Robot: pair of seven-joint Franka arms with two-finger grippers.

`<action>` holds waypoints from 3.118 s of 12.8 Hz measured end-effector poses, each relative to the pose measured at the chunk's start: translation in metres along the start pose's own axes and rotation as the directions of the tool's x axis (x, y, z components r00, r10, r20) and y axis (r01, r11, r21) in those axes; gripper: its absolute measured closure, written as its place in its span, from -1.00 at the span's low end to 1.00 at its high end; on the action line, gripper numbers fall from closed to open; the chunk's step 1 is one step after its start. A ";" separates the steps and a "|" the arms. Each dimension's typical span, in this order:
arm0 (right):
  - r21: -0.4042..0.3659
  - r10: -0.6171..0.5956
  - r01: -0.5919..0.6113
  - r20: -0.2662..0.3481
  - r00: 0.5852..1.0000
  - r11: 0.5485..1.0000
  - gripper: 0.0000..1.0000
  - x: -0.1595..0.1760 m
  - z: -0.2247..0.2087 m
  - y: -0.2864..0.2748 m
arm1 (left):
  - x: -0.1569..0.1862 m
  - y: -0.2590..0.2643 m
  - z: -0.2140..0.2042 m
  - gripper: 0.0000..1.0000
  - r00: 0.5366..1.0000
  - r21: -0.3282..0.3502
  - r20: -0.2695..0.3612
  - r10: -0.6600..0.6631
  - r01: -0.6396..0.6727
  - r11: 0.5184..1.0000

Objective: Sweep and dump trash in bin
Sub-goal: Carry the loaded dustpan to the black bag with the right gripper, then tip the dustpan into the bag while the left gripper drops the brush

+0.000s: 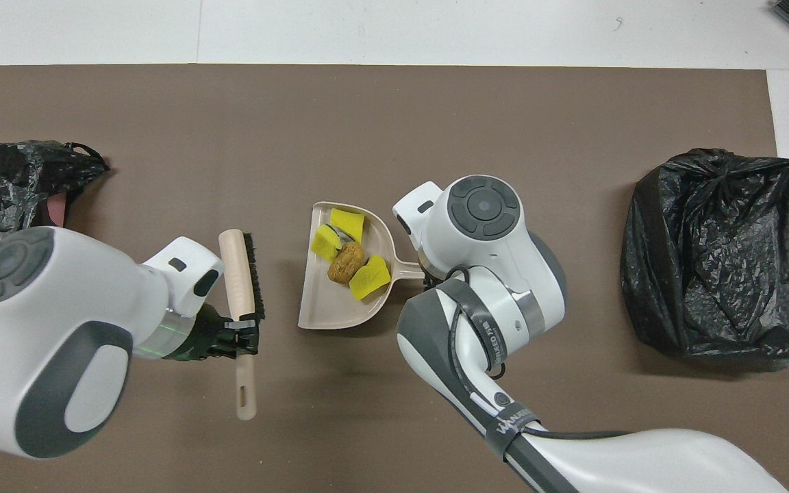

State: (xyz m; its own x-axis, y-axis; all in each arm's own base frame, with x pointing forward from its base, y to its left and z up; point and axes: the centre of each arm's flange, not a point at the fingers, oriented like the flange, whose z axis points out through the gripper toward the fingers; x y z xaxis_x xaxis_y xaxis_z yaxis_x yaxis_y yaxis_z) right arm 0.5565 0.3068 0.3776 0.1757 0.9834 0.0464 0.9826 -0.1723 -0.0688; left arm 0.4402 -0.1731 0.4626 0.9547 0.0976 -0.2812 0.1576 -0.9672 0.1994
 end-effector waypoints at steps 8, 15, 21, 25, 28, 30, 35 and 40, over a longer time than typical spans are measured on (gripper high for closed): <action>-0.097 0.161 -0.166 -0.062 0.985 0.981 0.37 -0.145 -0.140 0.039 | 0.010 -0.035 -0.004 0.50 0.996 -0.002 0.021 0.085 -0.085 0.996; -0.060 0.222 -0.224 -0.032 0.974 0.973 0.37 -0.381 -0.185 0.059 | -0.055 0.088 0.113 0.50 0.996 0.076 -0.039 0.083 -0.080 0.994; -0.123 0.189 -0.175 0.117 0.975 0.977 0.37 -0.553 -0.217 0.039 | -0.076 0.098 0.160 0.50 0.995 0.114 -0.021 0.098 -0.095 0.989; -0.096 -0.041 0.079 0.344 0.938 0.992 0.37 -0.570 -0.222 0.044 | -0.078 0.097 0.165 0.10 0.997 0.118 -0.021 0.080 -0.077 0.990; -0.034 -0.180 0.222 0.472 0.863 0.974 0.37 -0.548 -0.213 0.058 | -0.060 0.091 0.147 -0.57 0.997 0.100 -0.059 0.051 -0.045 0.994; 0.009 -0.245 0.288 0.552 0.797 0.957 0.37 -0.532 -0.210 0.065 | -0.029 0.077 0.111 -1.00 0.991 0.087 -0.132 0.019 -0.007 0.996; 0.113 -0.369 0.406 0.678 0.635 0.907 0.37 -0.493 -0.216 0.076 | 0.043 -0.003 0.031 -1.00 0.974 0.061 -0.224 0.030 -0.017 0.998; 0.138 -0.378 0.418 0.730 0.570 0.898 0.37 -0.478 -0.228 0.074 | 0.090 -0.091 -0.046 -1.00 0.952 0.107 -0.251 0.176 -0.153 0.982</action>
State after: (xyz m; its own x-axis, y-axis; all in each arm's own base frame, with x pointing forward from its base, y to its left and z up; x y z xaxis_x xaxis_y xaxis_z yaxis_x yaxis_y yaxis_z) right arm 0.5585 -0.1888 0.5772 -0.3144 0.6676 -0.6749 0.9475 0.2643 -0.1799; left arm 0.5235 -0.0659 0.4623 0.9998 -0.0185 0.0032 -0.0188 -0.9902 0.1383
